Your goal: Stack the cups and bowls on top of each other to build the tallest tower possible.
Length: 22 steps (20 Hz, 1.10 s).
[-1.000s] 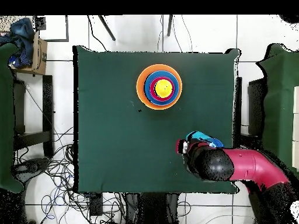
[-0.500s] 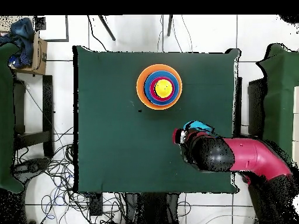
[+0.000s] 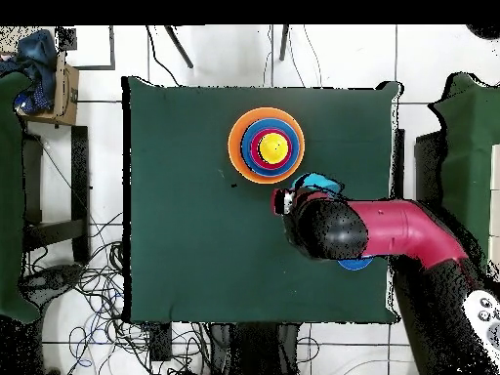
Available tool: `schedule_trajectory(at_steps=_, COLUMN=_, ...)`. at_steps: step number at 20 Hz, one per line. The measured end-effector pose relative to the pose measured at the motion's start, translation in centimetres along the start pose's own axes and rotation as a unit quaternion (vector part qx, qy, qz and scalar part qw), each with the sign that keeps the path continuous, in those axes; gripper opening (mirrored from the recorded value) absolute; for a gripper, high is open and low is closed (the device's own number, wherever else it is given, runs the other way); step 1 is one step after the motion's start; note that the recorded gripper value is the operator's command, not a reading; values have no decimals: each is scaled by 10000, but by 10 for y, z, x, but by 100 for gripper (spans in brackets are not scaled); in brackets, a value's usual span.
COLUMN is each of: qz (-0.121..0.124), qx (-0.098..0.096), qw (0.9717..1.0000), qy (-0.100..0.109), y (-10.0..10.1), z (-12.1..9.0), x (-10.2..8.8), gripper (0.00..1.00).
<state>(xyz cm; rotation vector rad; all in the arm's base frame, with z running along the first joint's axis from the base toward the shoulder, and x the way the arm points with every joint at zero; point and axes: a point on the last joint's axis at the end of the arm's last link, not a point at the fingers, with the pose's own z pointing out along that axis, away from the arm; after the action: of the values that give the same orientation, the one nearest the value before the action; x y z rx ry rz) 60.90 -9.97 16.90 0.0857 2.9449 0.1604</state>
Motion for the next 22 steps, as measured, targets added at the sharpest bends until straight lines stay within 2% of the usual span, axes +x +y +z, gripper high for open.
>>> schedule_trajectory(at_steps=10, qz=-169, qx=-34, qw=9999, qy=-11, y=36, z=28, x=-25, gripper=0)
schedule_trajectory(at_steps=15, qz=-201, qx=20, qw=9998, qy=-20, y=48, z=48, x=-30, gripper=0)
schedule_trajectory(at_steps=22, qz=-175, qx=72, qw=9998, qy=-57, y=52, z=74, x=-29, gripper=0)
